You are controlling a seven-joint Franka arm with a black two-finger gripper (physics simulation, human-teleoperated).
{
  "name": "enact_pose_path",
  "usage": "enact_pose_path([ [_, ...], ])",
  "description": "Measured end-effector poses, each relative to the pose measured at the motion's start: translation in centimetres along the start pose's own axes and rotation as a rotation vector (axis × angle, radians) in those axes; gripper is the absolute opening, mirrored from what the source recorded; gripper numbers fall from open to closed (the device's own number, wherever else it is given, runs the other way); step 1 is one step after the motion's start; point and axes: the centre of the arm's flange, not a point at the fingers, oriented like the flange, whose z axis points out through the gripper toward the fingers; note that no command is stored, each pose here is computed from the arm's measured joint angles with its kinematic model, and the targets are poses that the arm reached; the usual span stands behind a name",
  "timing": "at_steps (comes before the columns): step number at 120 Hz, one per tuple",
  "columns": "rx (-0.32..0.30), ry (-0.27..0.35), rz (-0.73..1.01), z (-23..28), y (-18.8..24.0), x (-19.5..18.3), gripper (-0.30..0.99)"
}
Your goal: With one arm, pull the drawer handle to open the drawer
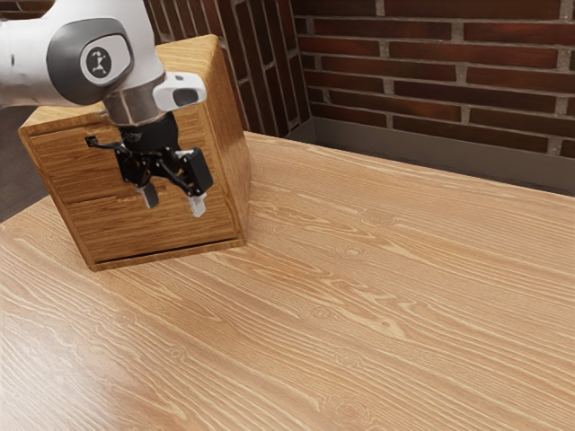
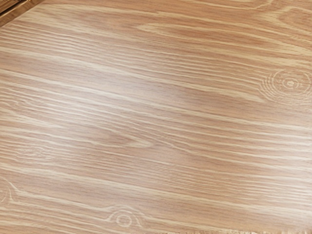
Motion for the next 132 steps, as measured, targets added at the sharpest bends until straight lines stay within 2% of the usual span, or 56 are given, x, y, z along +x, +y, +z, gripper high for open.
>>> enact_pose_path([
  [18,-0.003,-0.003,0.009,-0.2,0.0,-0.1,0.69],
  [20,-0.007,0.017,0.01,-1.3,0.0,-0.6,0.69],
  [27,-0.038,0.151,0.031,-8.3,-0.1,-4.7,0.69],
  [34,-0.044,0.207,0.032,-11.1,-0.7,-6.8,0.69],
  [42,0.013,0.233,0.05,-11.9,-2.1,-7.3,0.69],
  [55,0.116,0.243,0.13,-10.3,-5.3,-5.4,0.69],
  [67,0.178,0.253,0.203,-9.1,-8.4,-3.8,0.69],
  [82,0.227,0.27,0.294,-9.0,-10.8,-3.4,0.69],
  [100,0.258,0.252,0.429,-4.6,-12.1,-3.6,0.69],
  [117,0.314,0.298,0.569,-4.1,-10.8,-3.0,0.69],
  [132,0.356,0.328,0.632,-4.4,-12.0,-2.9,0.69],
])
